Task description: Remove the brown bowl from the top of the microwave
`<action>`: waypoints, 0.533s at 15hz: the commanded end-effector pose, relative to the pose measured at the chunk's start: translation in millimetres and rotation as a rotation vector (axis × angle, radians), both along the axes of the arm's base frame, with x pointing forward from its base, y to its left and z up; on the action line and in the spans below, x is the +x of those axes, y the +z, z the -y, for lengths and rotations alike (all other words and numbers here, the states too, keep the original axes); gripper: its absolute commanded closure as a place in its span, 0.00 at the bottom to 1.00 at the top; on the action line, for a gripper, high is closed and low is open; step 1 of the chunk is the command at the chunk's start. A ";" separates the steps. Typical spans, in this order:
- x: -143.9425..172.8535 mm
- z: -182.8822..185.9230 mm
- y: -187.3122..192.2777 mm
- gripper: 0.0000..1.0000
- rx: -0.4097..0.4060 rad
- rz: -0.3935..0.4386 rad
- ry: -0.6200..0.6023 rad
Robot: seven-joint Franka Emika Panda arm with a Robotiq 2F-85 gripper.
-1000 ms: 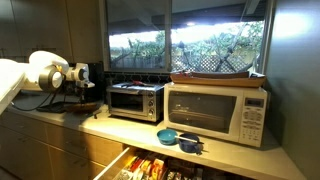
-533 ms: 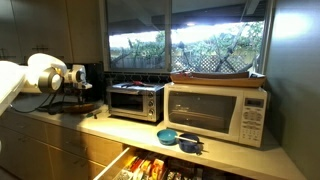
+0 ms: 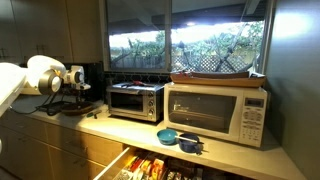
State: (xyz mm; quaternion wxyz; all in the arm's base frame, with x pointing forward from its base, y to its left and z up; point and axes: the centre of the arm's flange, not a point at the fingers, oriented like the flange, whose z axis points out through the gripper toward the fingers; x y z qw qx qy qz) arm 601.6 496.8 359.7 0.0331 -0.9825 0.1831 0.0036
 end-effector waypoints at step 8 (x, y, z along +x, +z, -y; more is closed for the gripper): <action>-93.7 13.7 177.0 0.00 0.209 0.121 -0.097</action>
